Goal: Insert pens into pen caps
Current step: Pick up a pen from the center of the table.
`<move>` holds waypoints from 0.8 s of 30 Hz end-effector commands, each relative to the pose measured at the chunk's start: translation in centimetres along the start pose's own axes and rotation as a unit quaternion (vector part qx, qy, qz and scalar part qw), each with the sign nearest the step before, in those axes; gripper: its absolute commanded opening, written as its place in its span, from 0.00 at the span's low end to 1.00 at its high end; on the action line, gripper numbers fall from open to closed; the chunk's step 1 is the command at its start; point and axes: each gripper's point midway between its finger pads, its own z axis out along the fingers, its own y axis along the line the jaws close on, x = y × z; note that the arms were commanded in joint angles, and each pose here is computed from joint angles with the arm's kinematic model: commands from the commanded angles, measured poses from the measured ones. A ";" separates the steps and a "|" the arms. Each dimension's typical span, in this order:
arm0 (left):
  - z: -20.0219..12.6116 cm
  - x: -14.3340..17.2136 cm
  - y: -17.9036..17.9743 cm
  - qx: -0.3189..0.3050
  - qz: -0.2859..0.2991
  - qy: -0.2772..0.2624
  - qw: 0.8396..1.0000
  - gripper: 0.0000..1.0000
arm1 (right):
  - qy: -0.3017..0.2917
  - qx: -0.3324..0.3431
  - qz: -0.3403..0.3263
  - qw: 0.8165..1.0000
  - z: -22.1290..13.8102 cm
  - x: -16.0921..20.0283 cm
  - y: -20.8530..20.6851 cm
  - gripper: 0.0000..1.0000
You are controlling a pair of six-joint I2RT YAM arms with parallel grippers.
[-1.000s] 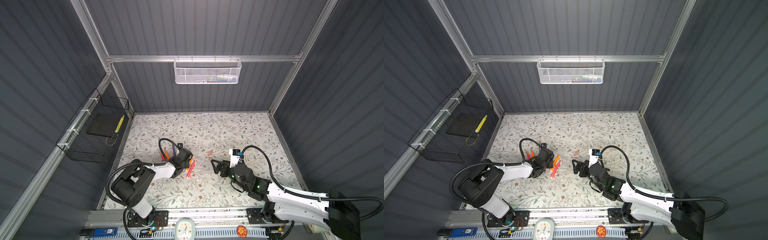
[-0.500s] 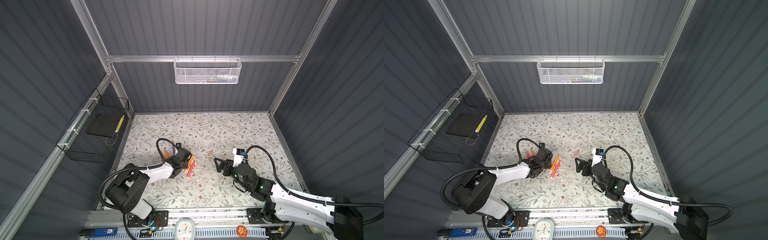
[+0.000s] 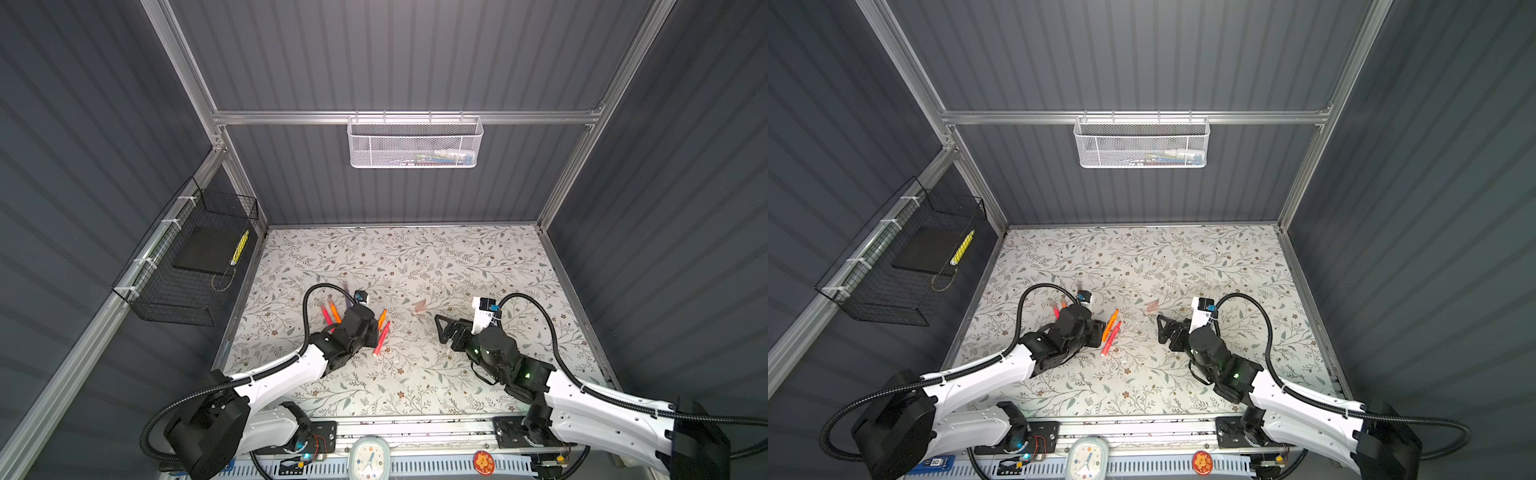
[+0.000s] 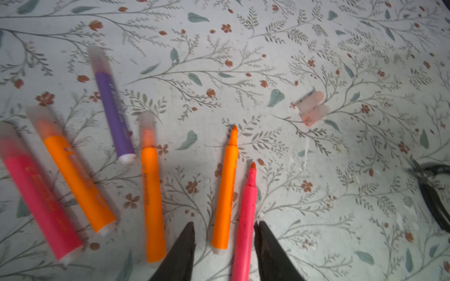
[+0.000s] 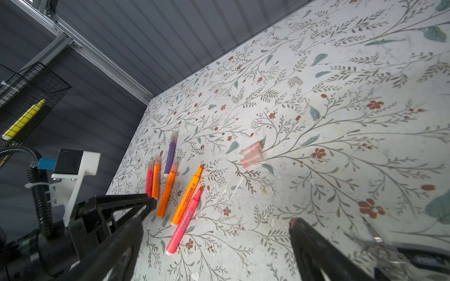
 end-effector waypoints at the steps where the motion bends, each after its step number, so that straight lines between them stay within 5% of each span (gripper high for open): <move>1: 0.8 0.9 -0.6 0.006 0.022 0.014 1.000 0.42 | 0.004 0.003 -0.002 1.000 0.2 0.1 0.0 0.96; 9: 3.6 0.4 1.1 -0.073 0.046 0.025 0.996 0.40 | 0.016 0.001 0.003 1.000 0.2 0.6 -0.1 0.94; 24: 5.9 2.2 0.8 -0.071 0.051 0.059 0.994 0.45 | 0.008 0.006 0.000 1.000 -0.2 0.4 -0.6 0.94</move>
